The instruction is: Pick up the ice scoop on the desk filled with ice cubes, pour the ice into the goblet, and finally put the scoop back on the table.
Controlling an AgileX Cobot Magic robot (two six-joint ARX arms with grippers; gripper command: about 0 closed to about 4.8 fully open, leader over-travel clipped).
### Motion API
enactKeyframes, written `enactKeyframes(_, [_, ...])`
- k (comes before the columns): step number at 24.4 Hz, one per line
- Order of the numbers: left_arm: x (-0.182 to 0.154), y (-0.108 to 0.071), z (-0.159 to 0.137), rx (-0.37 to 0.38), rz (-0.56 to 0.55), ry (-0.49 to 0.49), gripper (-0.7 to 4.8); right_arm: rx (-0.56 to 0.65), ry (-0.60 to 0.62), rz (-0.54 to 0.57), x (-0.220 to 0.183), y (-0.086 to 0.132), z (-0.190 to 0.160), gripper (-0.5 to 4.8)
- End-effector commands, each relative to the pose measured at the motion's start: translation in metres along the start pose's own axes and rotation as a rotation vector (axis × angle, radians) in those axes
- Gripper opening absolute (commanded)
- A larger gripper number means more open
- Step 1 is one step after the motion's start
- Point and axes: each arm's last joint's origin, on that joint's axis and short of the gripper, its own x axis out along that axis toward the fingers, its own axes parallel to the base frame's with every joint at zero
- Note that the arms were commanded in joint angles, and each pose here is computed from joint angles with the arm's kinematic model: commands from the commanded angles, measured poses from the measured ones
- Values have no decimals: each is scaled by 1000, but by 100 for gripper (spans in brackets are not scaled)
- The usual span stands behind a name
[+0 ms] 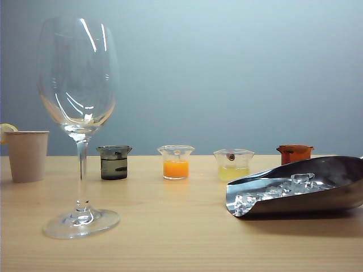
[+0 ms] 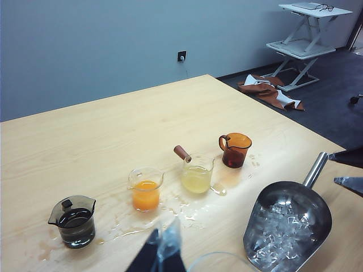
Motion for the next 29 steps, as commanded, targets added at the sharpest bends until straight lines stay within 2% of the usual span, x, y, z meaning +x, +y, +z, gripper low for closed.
enactKeyframes(1, [-1,0,4,17,-2,-24,-5,-4,3,13,5,1,3,400])
enactKeyframes(9, [-1,-1,3,26,-9,-19,-5,-17,7,47,18,-1,8,400])
enactKeyframes(15, [-1,-3,-2,7,-96,29,-5,-9,17,32,27,-5,10,400])
enactKeyframes(18, [-2,-6,-4,-8,-199,54,-5,-9,20,34,33,-8,11,399])
enactKeyframes(21, [-2,-7,-5,-11,-217,57,-5,-19,19,58,37,-8,13,399])
enactKeyframes(26, [-2,-7,-9,34,-243,93,-5,-18,25,60,40,-10,13,399])
enactKeyframes(29, [-2,-7,-14,13,-246,144,-5,-14,31,52,42,-12,13,399])
